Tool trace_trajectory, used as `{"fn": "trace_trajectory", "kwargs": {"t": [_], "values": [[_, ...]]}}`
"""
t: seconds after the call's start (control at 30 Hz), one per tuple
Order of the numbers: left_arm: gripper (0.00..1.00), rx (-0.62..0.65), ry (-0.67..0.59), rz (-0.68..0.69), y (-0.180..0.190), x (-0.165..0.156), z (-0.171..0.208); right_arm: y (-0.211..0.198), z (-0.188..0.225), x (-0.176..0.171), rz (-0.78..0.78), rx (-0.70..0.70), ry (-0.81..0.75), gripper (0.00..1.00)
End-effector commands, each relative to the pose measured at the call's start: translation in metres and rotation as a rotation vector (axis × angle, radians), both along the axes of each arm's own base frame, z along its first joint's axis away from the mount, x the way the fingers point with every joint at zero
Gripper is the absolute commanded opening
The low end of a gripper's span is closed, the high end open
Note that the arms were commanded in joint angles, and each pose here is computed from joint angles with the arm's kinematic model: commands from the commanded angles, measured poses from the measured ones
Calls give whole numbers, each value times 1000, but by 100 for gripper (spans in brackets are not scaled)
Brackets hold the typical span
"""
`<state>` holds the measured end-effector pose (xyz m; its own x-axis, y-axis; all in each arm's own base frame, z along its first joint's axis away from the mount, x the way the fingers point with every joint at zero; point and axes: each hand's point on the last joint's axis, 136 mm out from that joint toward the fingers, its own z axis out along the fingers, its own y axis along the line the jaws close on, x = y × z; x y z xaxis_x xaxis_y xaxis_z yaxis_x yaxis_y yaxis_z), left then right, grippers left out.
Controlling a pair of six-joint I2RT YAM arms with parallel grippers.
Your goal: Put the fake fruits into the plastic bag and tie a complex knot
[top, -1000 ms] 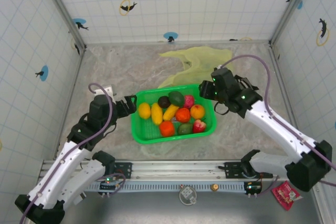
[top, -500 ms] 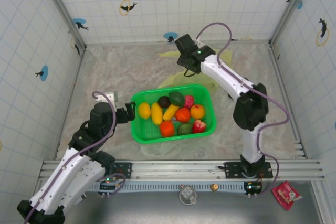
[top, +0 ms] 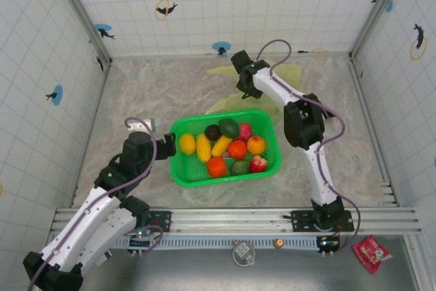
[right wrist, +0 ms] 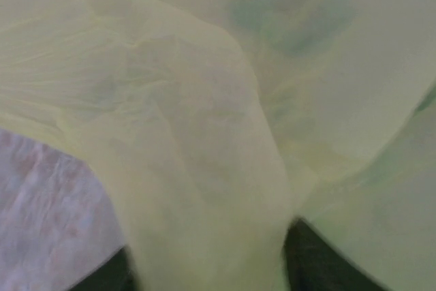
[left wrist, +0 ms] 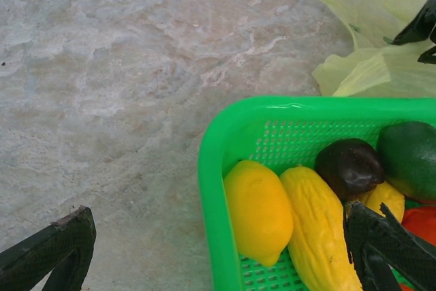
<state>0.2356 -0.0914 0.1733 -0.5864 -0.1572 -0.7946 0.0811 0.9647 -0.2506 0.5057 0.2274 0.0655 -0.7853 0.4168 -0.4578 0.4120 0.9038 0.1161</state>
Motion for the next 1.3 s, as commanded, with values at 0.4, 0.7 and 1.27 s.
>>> {"fn": "trace_trajectory", "kwargs": {"t": [0.4,0.7,1.27], "values": [[94,99,-5,86,13,17,1,54,153,65,617,45,-482,0],[90,125,-258,50,-12,70,77,102,226,32,1016,-112,-680,0],[87,135,-559,-509,-109,73,102,115,226,10,1289,24,-711,0]]}}
